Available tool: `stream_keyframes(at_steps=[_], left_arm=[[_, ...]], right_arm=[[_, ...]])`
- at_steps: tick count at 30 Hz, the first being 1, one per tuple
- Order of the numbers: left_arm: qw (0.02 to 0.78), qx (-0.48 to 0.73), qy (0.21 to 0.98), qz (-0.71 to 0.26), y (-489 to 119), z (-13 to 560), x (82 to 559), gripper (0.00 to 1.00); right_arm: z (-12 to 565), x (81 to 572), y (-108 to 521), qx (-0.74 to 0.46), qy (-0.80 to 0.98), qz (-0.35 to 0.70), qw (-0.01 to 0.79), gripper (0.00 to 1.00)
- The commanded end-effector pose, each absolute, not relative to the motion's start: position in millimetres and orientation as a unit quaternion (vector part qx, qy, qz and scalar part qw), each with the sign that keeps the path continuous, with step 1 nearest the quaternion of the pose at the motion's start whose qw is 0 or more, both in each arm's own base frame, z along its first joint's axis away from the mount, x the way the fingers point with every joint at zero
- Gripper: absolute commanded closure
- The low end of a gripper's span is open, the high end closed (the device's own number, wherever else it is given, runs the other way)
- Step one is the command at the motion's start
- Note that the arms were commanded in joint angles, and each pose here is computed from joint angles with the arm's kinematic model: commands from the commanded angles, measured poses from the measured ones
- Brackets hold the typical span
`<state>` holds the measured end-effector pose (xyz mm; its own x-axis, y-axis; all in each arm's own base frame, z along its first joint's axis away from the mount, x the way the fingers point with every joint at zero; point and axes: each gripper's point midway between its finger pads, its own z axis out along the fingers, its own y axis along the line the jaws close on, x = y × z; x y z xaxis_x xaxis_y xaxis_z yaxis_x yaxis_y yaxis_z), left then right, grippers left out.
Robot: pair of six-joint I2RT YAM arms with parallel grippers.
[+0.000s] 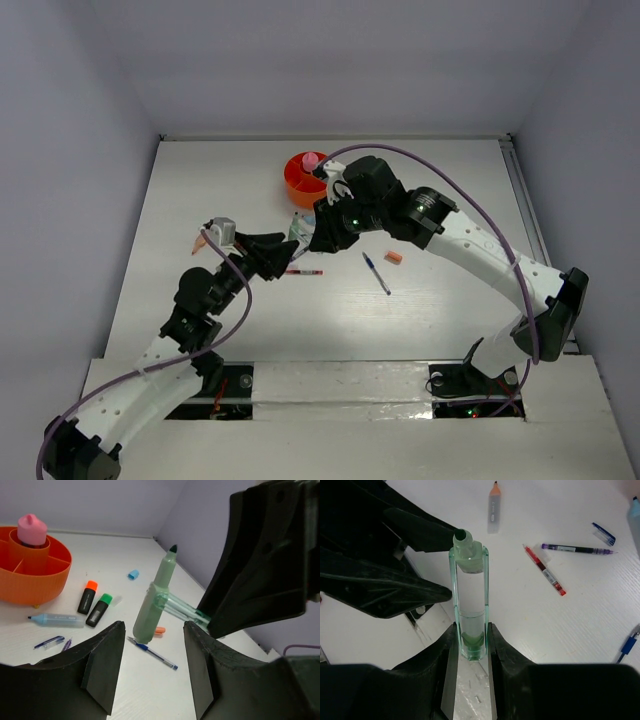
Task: Sort the stationery into containers
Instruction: Close the pen cap on the pen.
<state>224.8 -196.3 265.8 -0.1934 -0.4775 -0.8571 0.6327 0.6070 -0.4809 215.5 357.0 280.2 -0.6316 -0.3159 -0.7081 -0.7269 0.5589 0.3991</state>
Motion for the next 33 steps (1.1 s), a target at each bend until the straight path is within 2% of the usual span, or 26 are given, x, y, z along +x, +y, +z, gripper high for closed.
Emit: stream_keyframes(at_steps=[1, 9, 12, 19, 21, 26, 33], left_arm=[[0.665, 0.067, 0.61, -0.424, -196.2, 287.0, 231.7, 0.53], [0.663, 0.068, 0.62, -0.415, -201.8, 284.1, 236.2, 0.54], [0.664, 0.066, 0.618, -0.415, -202.9, 286.5, 234.8, 0.66], [0.668, 0.063, 0.614, -0.416, -206.2, 290.4, 234.2, 0.79], [0.668, 0.064, 0.614, -0.415, -207.5, 289.6, 233.1, 0.79], [0.674, 0.067, 0.606, -0.418, -207.8, 294.4, 228.5, 0.7], [0.681, 0.061, 0.603, -0.41, -205.9, 299.3, 227.2, 0.72]], right_arm=[[312.5, 208.8, 362.4, -0.317, 0.81, 0.387, 0.306, 1.0], [316.4, 209.7, 361.9, -0.318, 0.805, 0.395, 0.307, 1.0], [313.8, 211.5, 360.2, -0.314, 0.807, 0.396, 0.305, 1.0], [309.2, 208.8, 359.4, -0.315, 0.809, 0.398, 0.298, 1.0], [309.1, 207.1, 359.9, -0.315, 0.808, 0.401, 0.294, 1.0], [304.4, 209.1, 359.0, -0.311, 0.812, 0.4, 0.287, 1.0], [303.3, 207.2, 359.2, -0.312, 0.812, 0.403, 0.283, 1.0]])
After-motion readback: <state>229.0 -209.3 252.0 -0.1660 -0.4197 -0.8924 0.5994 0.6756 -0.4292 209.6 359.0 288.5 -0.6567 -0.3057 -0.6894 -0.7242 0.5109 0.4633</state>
